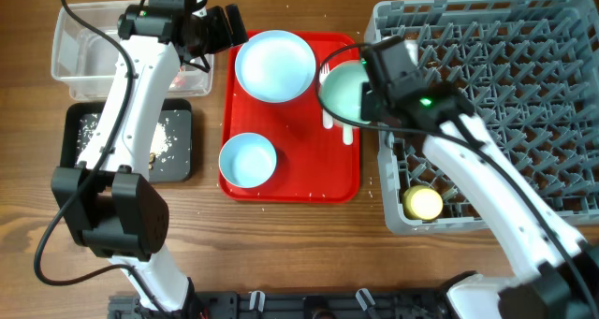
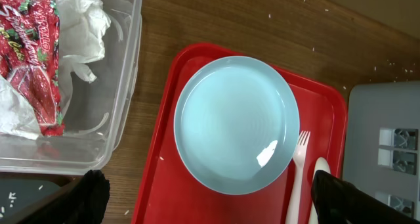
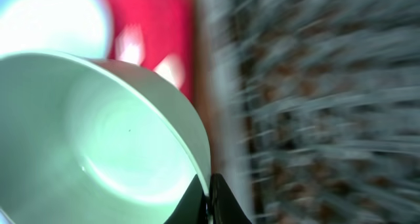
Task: Sort waste into correct bins and load items into the dishwasher rack
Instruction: 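Carry the green bowl into the rack's top row and release it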
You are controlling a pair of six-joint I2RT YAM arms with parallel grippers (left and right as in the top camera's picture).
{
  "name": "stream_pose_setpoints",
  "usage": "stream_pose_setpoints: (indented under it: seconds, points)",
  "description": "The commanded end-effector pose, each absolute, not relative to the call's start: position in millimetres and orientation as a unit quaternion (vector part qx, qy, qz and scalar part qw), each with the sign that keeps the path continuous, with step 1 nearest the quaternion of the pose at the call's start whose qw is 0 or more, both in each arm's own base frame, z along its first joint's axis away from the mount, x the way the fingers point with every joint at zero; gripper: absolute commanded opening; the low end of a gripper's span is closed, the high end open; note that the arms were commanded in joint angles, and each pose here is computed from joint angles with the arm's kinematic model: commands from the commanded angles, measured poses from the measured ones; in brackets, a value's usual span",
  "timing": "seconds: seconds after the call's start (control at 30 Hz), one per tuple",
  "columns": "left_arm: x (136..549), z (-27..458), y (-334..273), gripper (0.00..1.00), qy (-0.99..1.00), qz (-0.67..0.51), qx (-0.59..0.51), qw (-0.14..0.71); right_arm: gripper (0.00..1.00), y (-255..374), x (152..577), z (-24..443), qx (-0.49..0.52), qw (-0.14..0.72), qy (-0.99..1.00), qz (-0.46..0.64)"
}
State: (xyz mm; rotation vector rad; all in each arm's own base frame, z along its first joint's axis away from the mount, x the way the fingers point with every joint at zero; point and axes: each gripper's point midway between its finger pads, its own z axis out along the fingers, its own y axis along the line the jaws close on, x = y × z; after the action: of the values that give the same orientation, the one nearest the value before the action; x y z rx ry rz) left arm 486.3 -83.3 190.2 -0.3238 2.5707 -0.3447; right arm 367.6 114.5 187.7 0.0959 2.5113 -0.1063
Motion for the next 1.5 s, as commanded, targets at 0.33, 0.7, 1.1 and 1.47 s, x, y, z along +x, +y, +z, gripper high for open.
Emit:
stream_pose_setpoints:
  seconds: [0.33, 0.7, 1.1, 1.47]
  points:
    - [488, 201, -82, 1.00, 0.945, -0.127, -0.122, 0.275, 0.04, 14, 400, 305, 0.134, 0.491, 0.778, -0.369]
    - [488, 201, -82, 1.00, 0.945, -0.127, -0.122, 0.275, 0.05, -2, 478, 291, 0.006, 0.447, 0.752, -0.484]
    - [488, 201, -82, 1.00, 0.945, -0.127, -0.122, 0.275, 0.04, 16, 525, 187, -0.128, 0.355, 0.756, -0.535]
    - [488, 201, -82, 1.00, 0.945, -0.127, -0.122, 0.275, 0.31, 66, 522, 172, -0.177, 0.367, 0.756, -0.512]
